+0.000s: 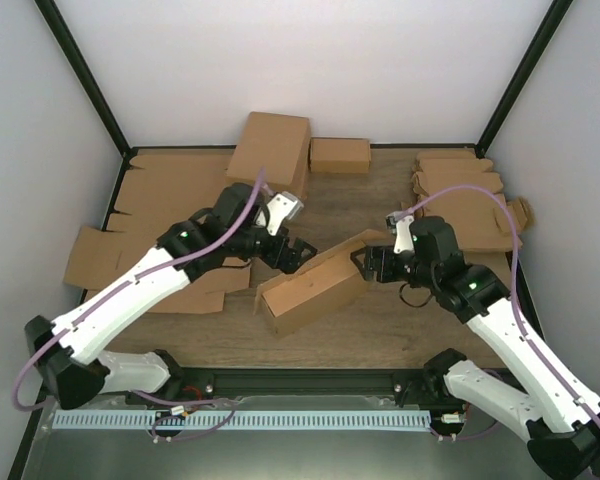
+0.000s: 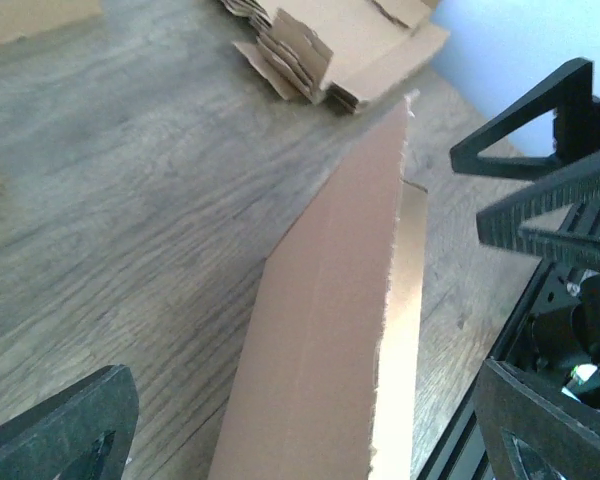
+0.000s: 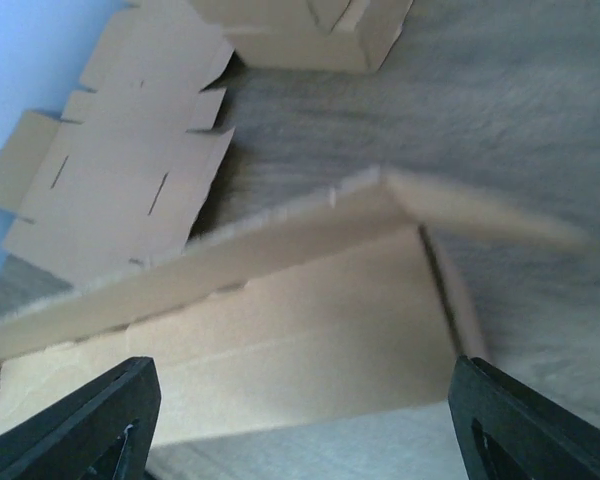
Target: Fold the paper box
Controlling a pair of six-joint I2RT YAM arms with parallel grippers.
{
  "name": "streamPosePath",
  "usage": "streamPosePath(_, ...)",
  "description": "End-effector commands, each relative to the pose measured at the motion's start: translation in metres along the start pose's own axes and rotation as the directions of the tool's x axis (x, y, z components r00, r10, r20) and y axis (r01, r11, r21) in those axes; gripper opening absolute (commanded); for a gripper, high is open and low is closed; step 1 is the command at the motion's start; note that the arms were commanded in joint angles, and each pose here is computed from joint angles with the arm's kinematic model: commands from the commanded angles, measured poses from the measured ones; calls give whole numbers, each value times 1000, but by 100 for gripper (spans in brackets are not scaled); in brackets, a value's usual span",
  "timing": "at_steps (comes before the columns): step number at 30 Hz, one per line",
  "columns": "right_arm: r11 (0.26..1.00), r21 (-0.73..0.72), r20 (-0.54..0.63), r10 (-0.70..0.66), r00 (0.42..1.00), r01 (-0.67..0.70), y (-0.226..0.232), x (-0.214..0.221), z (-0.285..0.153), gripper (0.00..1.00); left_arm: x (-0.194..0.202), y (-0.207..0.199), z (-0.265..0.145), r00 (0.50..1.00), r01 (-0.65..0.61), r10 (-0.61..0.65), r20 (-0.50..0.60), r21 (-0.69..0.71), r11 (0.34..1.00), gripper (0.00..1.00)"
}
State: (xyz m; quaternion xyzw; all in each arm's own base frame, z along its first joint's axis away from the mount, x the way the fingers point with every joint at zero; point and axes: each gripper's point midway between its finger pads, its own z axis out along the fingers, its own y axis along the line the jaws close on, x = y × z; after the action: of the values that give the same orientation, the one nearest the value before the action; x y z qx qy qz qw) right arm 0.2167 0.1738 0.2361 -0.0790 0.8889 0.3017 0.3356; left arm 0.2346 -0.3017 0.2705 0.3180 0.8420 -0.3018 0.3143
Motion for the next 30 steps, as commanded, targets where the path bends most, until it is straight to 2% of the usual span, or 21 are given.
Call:
streamPosePath(1, 979, 157, 105, -146, 984, 129, -8, -40, -27, 82, 4, 11, -22, 992, 123, -120, 34, -93, 988, 95)
streamPosePath(4, 957, 154, 110, -262, 959, 244, 1, -54, -25, 82, 18, 10, -41, 976, 213, -209, 57, -95, 972, 95)
streamPosePath(6, 925, 99, 94, -374, 923, 366, 14, -57, -19, 81, 28, 5, -55, 963, 266, -260, 76, -79, 961, 95)
streamPosePath(9, 848, 56, 121, -530, 839, 527, 32, -68, -20, 78, 44, 4, -74, 942, 330, -321, 93, -101, 939, 93)
streamPosePath(12, 759, 74, 119, -651, 750, 647, 40, -79, -27, 78, 63, 8, -84, 926, 377, -369, 81, -143, 915, 87)
streamPosePath(15, 664, 60, 53, -747, 662, 745, 40, -79, -23, 82, 79, 7, -84, 912, 411, -404, 76, -140, 901, 81)
streamPosePath(20, 538, 3, -18, -843, 538, 843, 37, -64, -20, 81, 92, -3, -81, 912, 410, -408, 46, -137, 902, 72)
streamPosePath(25, 477, 61, -20, -877, 479, 877, 32, -73, -30, 79, 104, -13, -80, 907, 416, -421, -14, -134, 899, 66)
streamPosePath(28, 469, 76, -46, -880, 473, 880, 21, -78, -31, 79, 107, -14, -84, 903, 422, -429, -22, -135, 896, 60)
streamPosePath(30, 476, 74, -62, -875, 481, 876, 10, -81, -30, 79, 110, -16, -85, 898, 430, -438, -40, -134, 893, 60)
